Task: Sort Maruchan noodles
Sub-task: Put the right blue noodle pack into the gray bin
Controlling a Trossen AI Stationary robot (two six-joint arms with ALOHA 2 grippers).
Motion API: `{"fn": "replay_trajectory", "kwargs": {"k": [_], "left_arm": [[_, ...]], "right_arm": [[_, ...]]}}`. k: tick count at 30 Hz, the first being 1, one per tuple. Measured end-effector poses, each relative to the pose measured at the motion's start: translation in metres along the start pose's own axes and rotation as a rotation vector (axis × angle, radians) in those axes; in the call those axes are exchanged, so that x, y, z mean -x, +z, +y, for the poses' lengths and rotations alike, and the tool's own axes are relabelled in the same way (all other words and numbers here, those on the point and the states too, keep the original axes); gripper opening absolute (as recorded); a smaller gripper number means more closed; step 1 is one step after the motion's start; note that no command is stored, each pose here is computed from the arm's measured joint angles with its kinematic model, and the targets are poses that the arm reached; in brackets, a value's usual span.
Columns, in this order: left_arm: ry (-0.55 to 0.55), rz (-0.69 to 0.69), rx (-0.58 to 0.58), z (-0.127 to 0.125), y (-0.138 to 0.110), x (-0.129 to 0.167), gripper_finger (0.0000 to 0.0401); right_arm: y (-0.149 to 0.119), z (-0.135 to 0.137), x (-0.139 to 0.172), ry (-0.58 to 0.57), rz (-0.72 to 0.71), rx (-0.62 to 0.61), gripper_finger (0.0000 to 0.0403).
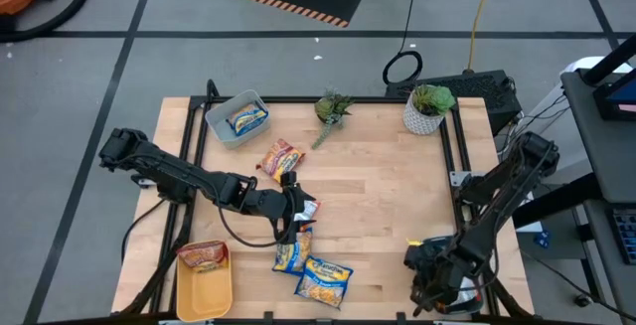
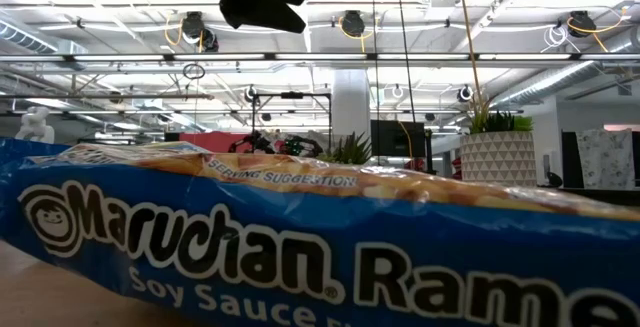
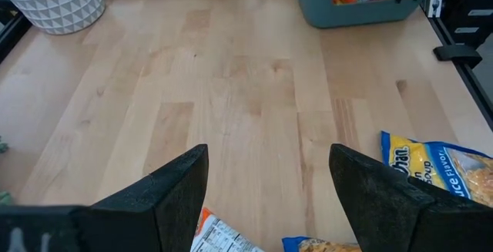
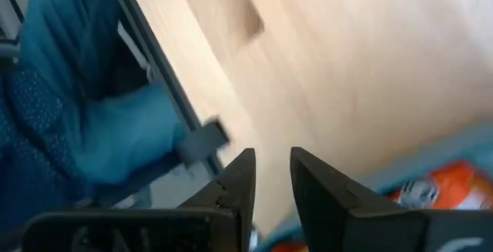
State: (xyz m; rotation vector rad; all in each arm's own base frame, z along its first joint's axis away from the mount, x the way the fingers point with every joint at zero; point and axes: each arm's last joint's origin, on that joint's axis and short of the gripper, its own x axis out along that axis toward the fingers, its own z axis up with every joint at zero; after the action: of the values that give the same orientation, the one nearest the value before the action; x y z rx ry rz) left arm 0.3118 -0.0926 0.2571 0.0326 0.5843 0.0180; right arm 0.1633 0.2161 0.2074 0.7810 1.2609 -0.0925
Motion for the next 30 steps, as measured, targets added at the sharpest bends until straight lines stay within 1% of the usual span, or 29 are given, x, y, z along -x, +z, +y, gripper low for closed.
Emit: {"fn": "replay_trajectory", "kwargs": {"k": [5, 9, 12, 15, 17, 19, 21, 25, 30], "left_arm": [[0.000, 0.003, 0.014, 0.000, 0.000, 0.000, 0.0276], [0.007, 0.033, 0.078, 0.001, -0.003, 0.000, 0.0276], [0.004, 0.088, 0.135, 0.001, -0.009, 0.001, 0.0276], [-0.024, 0.158, 0.176, -0.001, -0.015, 0.003, 0.0276], [-0.028, 0.195, 0.194, -0.002, -0.018, 0.004, 0.0276], [-0.029, 0.219, 0.201, -0.005, -0.021, 0.006, 0.0276], [-0.035, 0.220, 0.207, -0.007, -0.021, 0.006, 0.0276], [-0.051, 0.218, 0.210, -0.014, -0.022, 0.008, 0.0276], [-0.070, 0.219, 0.196, -0.021, -0.023, 0.011, 0.0276]], "right_arm": [[0.027, -0.002, 0.000, -0.027, -0.171, 0.094, 0.0076], [0.053, -0.003, 0.001, -0.038, -0.278, 0.179, 0.0076], [0.068, -0.001, -0.004, -0.024, -0.323, 0.273, 0.0077], [0.072, 0.004, -0.016, -0.013, -0.335, 0.389, 0.0084], [0.074, 0.008, -0.026, 0.017, -0.308, 0.444, 0.0100], [0.075, 0.009, -0.037, 0.024, -0.289, 0.485, 0.0121], [0.077, 0.011, -0.047, 0.036, -0.302, 0.543, 0.0146], [0.080, 0.012, -0.071, 0.020, -0.309, 0.661, 0.0195], [0.086, 0.005, -0.099, -0.025, -0.302, 0.744, 0.0239]]}}
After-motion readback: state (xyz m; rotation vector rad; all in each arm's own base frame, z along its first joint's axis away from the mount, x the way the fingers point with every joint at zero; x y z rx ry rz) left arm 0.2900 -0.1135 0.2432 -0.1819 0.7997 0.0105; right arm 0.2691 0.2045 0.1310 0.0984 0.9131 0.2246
